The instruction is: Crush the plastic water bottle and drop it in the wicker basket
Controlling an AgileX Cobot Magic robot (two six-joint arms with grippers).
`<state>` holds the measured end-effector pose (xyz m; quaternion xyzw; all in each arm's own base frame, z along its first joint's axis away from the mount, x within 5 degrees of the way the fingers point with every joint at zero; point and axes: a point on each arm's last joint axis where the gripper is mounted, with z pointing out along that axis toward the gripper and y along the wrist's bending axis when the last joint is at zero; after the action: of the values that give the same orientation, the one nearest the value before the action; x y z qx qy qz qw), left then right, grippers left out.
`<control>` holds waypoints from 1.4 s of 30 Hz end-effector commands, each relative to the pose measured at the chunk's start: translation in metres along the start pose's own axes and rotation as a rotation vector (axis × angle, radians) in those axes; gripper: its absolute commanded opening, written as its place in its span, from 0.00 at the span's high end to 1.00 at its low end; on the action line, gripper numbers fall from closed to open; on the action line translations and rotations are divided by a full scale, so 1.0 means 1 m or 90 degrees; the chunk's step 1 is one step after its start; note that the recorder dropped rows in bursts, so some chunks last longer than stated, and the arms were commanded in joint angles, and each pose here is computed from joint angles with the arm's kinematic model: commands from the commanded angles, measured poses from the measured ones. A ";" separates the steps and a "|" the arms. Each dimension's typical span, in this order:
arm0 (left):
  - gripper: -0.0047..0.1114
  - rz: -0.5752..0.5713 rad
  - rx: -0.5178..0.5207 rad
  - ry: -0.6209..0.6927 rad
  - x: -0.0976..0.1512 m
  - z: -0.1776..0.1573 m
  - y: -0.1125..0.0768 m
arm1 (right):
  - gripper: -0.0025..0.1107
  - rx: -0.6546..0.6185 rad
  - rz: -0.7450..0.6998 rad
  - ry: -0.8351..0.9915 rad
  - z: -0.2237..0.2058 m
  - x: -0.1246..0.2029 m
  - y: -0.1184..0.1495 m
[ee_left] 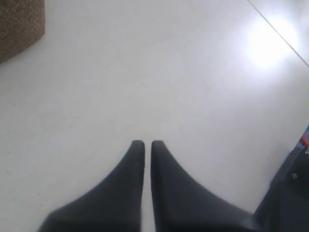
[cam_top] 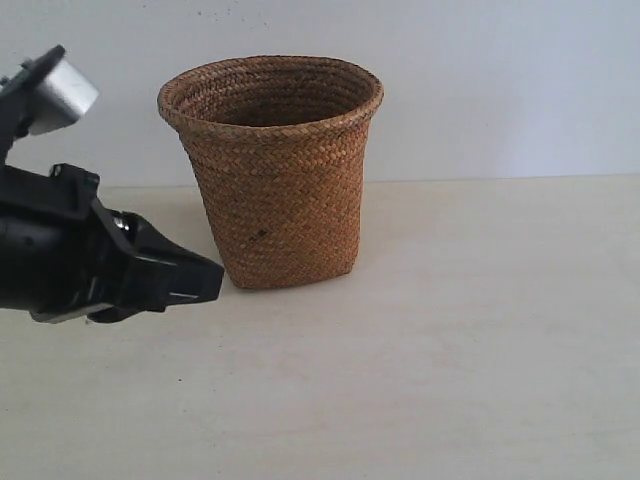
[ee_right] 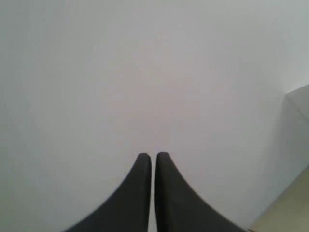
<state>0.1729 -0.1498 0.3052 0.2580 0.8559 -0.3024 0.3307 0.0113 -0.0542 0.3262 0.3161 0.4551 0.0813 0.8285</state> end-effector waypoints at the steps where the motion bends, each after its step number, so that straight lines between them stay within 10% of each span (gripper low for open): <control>1: 0.92 0.002 0.007 -0.033 -0.001 -0.009 -0.005 | 0.98 0.002 -0.007 -0.006 -0.001 0.000 -0.001; 5: 0.92 0.005 0.008 -0.034 -0.001 -0.010 -0.005 | 0.98 0.002 -0.007 -0.006 -0.001 0.000 -0.001; 10: 0.92 0.092 -0.139 -0.260 -0.008 -0.054 0.015 | 0.98 0.005 -0.006 -0.008 -0.001 -0.001 -0.002; 18: 0.92 0.128 -0.472 -0.523 0.107 -0.132 0.033 | 0.98 0.004 -0.006 -0.007 -0.001 -0.001 -0.001; 24: 0.92 0.140 -0.568 -0.620 0.151 -0.128 0.039 | 0.98 0.004 -0.006 -0.007 -0.001 -0.001 -0.001; 42: 0.92 0.133 -0.583 -0.512 0.179 -0.096 0.060 | 0.98 0.006 -0.003 -0.005 0.000 -0.001 -0.001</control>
<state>0.0557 0.0042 0.2178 0.0264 0.6610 0.0719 0.7464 0.0111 -0.0550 0.3257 0.3213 0.4543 0.0810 0.8269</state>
